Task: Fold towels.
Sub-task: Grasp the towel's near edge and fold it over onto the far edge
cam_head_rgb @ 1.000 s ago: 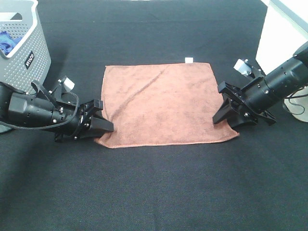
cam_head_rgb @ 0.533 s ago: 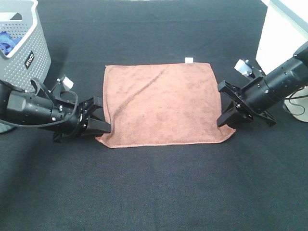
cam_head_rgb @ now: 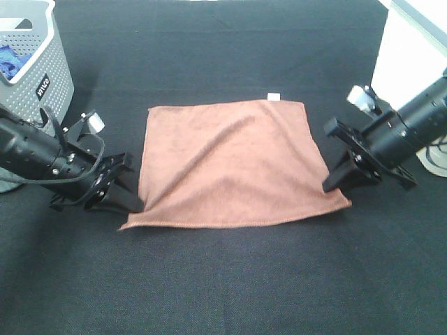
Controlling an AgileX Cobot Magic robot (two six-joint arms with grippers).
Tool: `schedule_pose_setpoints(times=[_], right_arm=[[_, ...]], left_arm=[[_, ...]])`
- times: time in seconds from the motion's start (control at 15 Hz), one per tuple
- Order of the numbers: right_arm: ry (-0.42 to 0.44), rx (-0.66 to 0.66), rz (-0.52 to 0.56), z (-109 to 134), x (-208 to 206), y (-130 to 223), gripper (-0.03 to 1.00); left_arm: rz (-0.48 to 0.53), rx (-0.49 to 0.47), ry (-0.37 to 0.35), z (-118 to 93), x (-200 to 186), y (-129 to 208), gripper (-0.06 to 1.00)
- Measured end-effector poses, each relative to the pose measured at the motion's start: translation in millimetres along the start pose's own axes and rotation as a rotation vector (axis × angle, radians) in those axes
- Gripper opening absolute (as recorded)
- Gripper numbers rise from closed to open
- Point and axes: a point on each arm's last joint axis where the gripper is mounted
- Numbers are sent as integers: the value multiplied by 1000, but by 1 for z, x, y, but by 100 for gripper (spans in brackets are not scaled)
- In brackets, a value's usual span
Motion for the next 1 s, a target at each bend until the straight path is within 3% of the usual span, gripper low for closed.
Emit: schedule_pose_setpoints(times=[0.27, 0.6, 1.0], right_arm=[[29, 7, 40, -9, 0, 20, 0], [63, 67, 114, -22, 7, 44, 0], [53, 38, 57, -11, -3, 30, 0]], left_arm=[[105, 33, 8, -10, -14, 8, 0], [220, 10, -88, -15, -35, 28, 0], [143, 8, -140, -12, -37, 17, 0]])
Point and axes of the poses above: a point on each arm's last joint axis where the gripper is mounted, x pointing out along that axis toward the gripper, z along the wrist's bending axis when the last joint is at zero, y = z × x, and after that the axes turned 15 degrees about x, right-handed
